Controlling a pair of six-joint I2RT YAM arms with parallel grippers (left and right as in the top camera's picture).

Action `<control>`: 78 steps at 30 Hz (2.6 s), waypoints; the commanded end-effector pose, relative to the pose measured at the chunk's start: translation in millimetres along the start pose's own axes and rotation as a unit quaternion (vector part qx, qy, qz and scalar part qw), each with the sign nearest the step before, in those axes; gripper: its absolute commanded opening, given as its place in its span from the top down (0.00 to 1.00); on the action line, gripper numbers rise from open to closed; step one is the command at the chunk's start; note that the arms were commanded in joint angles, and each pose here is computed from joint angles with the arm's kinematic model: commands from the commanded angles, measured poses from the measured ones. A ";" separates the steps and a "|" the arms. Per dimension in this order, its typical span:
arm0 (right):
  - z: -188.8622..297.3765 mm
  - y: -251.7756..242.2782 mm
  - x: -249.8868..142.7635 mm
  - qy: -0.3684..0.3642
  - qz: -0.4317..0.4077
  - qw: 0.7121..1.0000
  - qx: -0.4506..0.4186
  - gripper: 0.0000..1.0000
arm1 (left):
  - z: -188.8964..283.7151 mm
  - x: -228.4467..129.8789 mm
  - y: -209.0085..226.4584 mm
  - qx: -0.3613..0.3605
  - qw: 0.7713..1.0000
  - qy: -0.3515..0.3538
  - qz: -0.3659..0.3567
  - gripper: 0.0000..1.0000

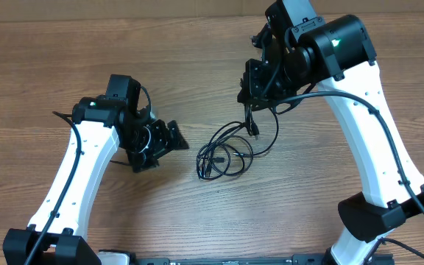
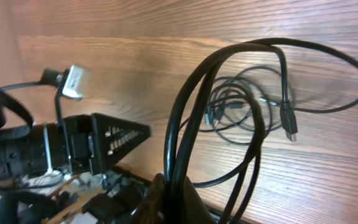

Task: Untangle cables

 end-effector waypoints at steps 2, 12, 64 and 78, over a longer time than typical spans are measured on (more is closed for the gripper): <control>10.9 25.4 -15.9 0.012 0.079 0.994 0.075 0.96 | -1.2 -4.5 -13.5 -0.104 0.993 0.056 -0.007 0.03; 3.8 45.6 -17.5 -0.005 0.117 0.989 0.085 0.96 | -2.2 -13.2 -23.6 -0.146 0.984 0.087 -0.047 0.14; -10.3 -12.3 -6.8 -0.069 -0.025 0.974 -0.213 0.96 | 110.8 -49.8 -105.3 -0.219 0.892 -0.116 -0.377 0.96; -63.2 -80.9 -2.7 -0.051 -0.121 0.924 -0.359 0.96 | 219.6 -98.5 -82.4 -0.125 0.870 -0.418 -0.230 0.96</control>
Point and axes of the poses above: each gripper's point midway between its finger pads, its own z axis back along the fingers, its own y axis along the line the jaws close on, x = y × z, the point moved 10 cm from there along z, back along the fingers, and after that the axes turned 4 degrees about z, right-handed, at the moved point
